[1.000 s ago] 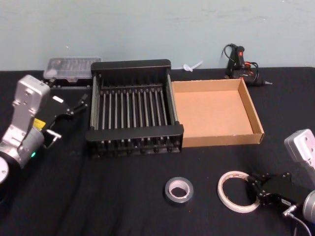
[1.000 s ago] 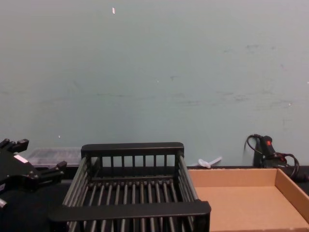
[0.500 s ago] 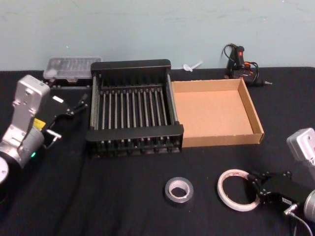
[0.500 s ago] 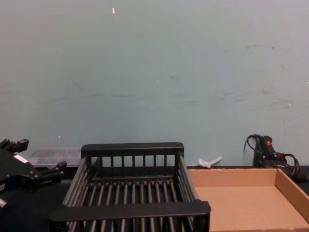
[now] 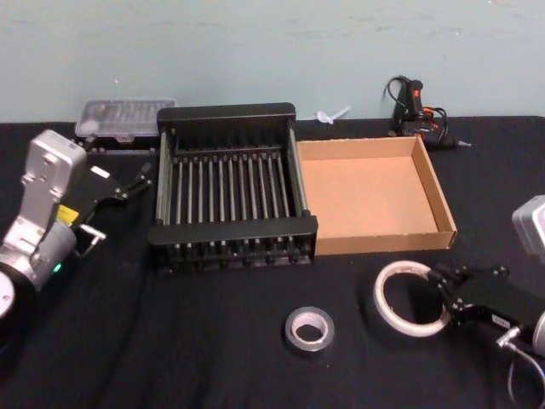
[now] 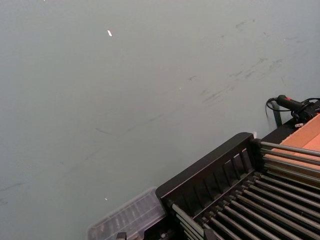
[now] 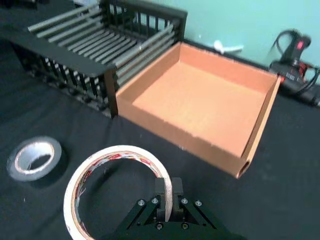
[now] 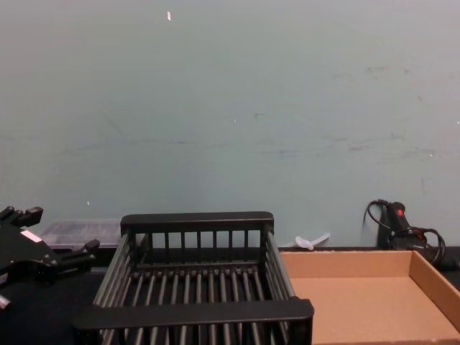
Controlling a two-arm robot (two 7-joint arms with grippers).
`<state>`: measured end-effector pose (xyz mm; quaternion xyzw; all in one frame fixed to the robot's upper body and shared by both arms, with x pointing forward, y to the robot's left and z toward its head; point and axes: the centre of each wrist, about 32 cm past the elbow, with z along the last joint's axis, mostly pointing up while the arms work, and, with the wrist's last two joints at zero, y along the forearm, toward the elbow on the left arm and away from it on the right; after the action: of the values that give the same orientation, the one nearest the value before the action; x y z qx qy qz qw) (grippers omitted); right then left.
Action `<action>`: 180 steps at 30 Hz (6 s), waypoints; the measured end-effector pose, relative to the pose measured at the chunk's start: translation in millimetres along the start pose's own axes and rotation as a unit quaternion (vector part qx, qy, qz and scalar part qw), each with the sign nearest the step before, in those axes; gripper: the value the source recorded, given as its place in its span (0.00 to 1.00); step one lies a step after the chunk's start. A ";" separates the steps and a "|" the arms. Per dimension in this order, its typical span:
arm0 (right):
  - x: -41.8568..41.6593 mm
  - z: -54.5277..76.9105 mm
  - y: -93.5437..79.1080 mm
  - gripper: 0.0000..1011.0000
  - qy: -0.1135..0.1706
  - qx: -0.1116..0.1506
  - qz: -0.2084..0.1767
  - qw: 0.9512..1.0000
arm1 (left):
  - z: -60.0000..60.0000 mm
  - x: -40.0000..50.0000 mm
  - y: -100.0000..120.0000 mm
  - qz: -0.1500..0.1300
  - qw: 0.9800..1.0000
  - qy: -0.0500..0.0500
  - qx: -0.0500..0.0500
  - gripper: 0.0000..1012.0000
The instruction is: Pick up the white tape and place it into the black box , Pick up the silver tape and place it into the brown box.
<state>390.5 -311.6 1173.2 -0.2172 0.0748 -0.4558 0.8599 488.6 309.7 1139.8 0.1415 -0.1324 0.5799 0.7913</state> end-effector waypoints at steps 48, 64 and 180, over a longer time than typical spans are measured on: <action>42.9 122.8 114.7 0.09 -0.076 0.102 -0.006 0.992 | 0.0 0.0 0.0 0.000 1.000 0.000 0.000 0.99; 24.3 152.6 169.4 0.09 -0.089 0.102 0.032 0.990 | 0.0 0.0 0.0 0.000 1.000 0.000 0.000 0.99; 23.0 86.0 99.1 0.99 -0.045 0.109 -0.025 0.993 | 0.0 0.0 0.0 0.000 1.000 0.000 0.000 0.99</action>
<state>506.3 -255.6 1207.9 -0.1439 -0.0196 -0.4726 0.8693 488.6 309.7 1139.8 0.1415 -0.1324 0.5799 0.7913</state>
